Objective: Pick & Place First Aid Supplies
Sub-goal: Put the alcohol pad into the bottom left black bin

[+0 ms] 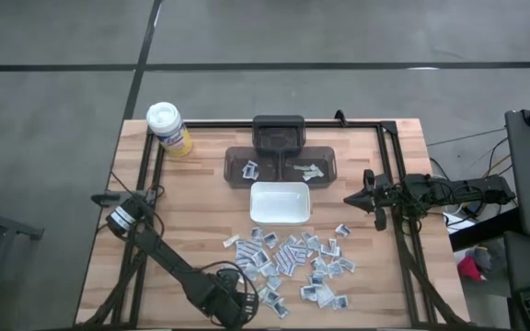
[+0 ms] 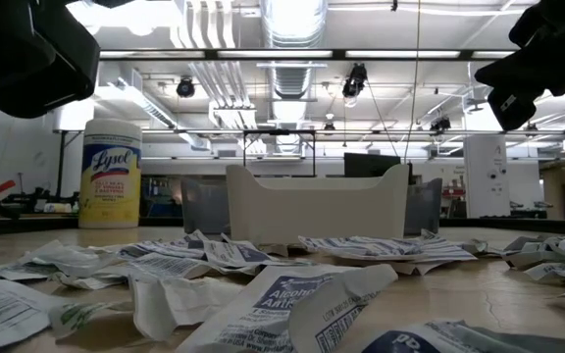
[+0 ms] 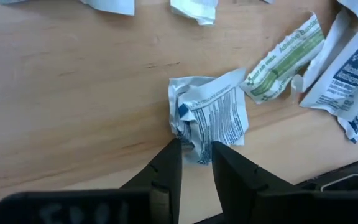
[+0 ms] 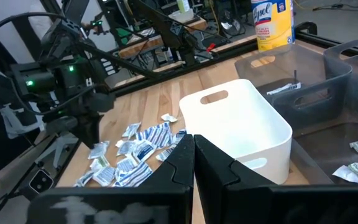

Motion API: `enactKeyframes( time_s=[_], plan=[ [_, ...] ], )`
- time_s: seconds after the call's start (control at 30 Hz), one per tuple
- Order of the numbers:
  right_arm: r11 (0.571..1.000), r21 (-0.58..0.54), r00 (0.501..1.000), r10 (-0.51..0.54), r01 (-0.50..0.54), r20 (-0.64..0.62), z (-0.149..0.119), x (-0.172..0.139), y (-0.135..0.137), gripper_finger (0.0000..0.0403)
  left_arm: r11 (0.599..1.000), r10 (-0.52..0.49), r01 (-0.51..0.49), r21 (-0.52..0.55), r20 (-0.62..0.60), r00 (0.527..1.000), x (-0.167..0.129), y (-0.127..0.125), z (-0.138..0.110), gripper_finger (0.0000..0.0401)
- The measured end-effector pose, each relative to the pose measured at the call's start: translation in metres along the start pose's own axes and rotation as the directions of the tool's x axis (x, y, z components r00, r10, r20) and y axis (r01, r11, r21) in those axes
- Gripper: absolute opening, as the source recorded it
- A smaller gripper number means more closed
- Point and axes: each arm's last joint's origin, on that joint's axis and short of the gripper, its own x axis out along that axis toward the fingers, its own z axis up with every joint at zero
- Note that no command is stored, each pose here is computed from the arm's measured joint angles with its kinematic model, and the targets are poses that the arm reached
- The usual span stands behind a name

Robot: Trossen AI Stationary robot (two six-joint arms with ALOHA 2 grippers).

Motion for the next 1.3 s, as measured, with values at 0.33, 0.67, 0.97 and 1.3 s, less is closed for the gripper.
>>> enactKeyframes(
  time_s=[0.33,0.67,0.97,1.3],
  plan=[
    [1.000,-0.002,1.000,-0.001,0.001,-0.002,0.000,0.000,0.000,0.0008,0.999,-0.039,0.039,-0.011,-0.023,0.999,0.008,0.002,0.002,0.0081],
    [1.000,-0.002,1.000,-0.009,0.009,-0.022,-0.002,0.000,-0.001,0.0008,0.999,-0.050,0.050,-0.016,-0.030,0.998,0.009,0.002,0.003,0.0080],
    [1.000,-0.002,1.000,-0.009,0.009,-0.022,-0.002,0.000,-0.001,0.0008,0.999,-0.048,0.048,-0.015,-0.029,0.998,0.010,0.003,0.004,0.0061],
    [1.000,-0.001,1.000,-0.010,0.010,-0.022,-0.002,0.000,-0.001,0.0008,0.999,-0.043,0.043,-0.002,-0.026,0.999,0.012,0.005,0.005,0.0004]
  ],
)
